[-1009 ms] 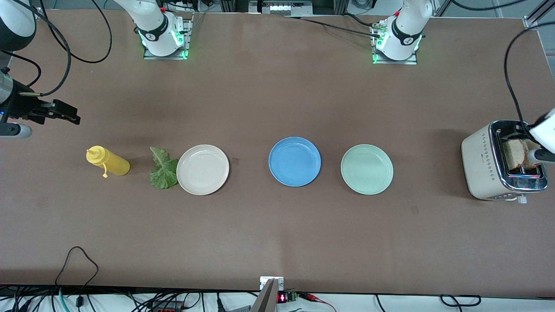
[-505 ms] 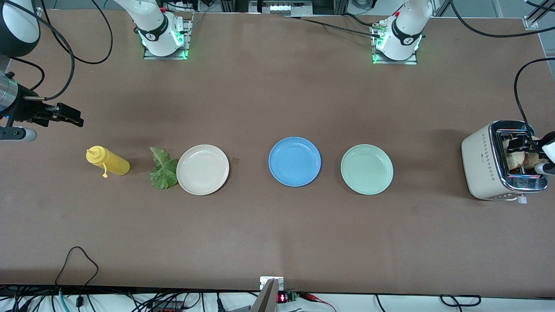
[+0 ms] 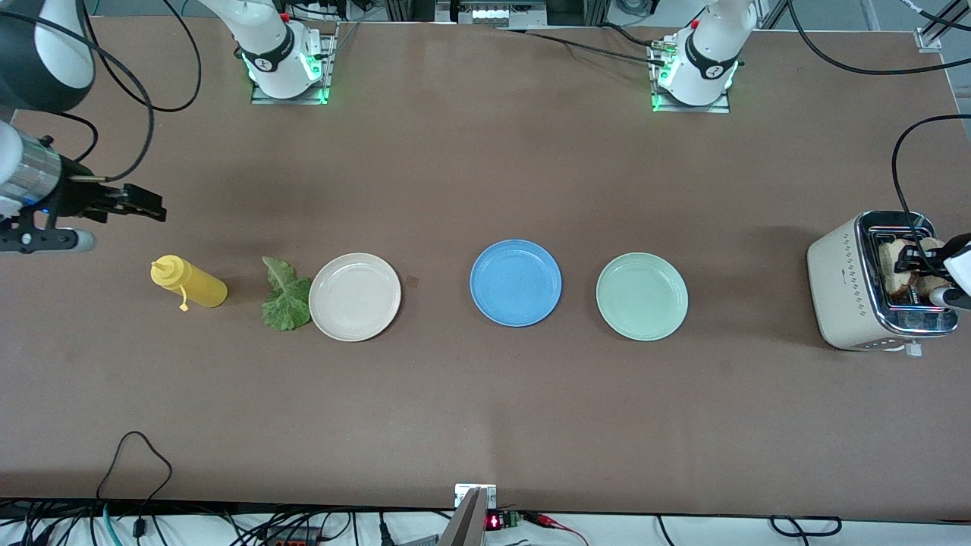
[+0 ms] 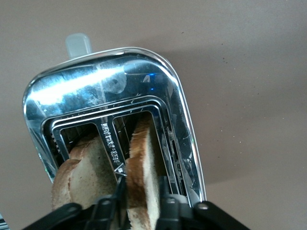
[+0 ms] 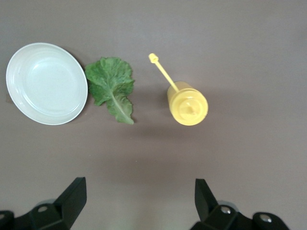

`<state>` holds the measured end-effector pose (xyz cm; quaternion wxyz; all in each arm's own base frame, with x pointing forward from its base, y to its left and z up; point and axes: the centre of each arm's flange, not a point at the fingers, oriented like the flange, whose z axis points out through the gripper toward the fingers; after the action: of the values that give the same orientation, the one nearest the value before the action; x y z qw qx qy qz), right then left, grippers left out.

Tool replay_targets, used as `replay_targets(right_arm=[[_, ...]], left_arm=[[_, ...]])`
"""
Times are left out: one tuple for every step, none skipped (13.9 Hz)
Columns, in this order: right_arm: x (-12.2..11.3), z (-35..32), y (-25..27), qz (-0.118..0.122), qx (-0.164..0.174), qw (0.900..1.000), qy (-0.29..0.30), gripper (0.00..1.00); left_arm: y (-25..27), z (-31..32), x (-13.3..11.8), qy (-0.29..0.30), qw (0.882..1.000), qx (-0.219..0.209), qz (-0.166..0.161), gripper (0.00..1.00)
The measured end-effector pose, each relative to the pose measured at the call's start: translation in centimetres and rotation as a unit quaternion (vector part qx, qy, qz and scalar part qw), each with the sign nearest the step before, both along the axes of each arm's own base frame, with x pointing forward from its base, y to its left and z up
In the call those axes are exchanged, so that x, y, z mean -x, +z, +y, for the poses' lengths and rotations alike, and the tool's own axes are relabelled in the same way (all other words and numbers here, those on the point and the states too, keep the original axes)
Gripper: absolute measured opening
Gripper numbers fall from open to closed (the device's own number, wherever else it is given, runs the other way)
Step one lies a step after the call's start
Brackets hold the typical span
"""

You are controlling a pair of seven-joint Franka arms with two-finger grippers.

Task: Make sandwich in blue plate with both arms
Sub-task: 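Lift bread with the left gripper while the right gripper grasps the lettuce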

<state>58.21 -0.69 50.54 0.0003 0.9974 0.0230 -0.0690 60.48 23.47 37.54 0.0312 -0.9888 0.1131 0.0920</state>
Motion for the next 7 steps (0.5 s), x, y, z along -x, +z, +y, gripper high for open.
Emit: replay_targets(right_arm=[[-0.4,0.8,-0.9,0.003,-0.001,1.0,0.006,1.0],[-0.8,1.6,-1.8,0.004,-0.003,1.0,0.011,1.0],[-1.3,2.3,-2.7,0.004,-0.005,1.0,0.016,1.0],[-1.7,3.0,-3.7,0.004,-0.006,1.0,0.02,1.0],[-2.1,3.8,-4.7,0.005,-0.006,1.0,0.026,1.0],[-2.5,4.8,-5.8,0.007,-0.005,0.999,0.034,1.0],[-2.9,6.0,-7.1,0.009,-0.005,0.999,0.043,1.0]], left_arm=[[0.1,0.0,0.0,0.0,1.0,0.0,0.0,0.14],[0.4,0.0,-0.1,-0.001,1.0,0.0,-0.002,0.09],[1.1,-0.2,-0.2,-0.002,1.0,-0.001,-0.006,0.08],[2.5,-0.7,-0.5,-0.006,1.0,-0.003,-0.016,0.08],[4.3,-1.7,-0.7,-0.013,1.0,-0.004,-0.023,0.08],[6.5,-3.3,-0.8,-0.023,0.999,-0.002,-0.028,0.08],[8.9,-5.5,-0.8,-0.037,0.999,0.001,-0.026,0.08]])
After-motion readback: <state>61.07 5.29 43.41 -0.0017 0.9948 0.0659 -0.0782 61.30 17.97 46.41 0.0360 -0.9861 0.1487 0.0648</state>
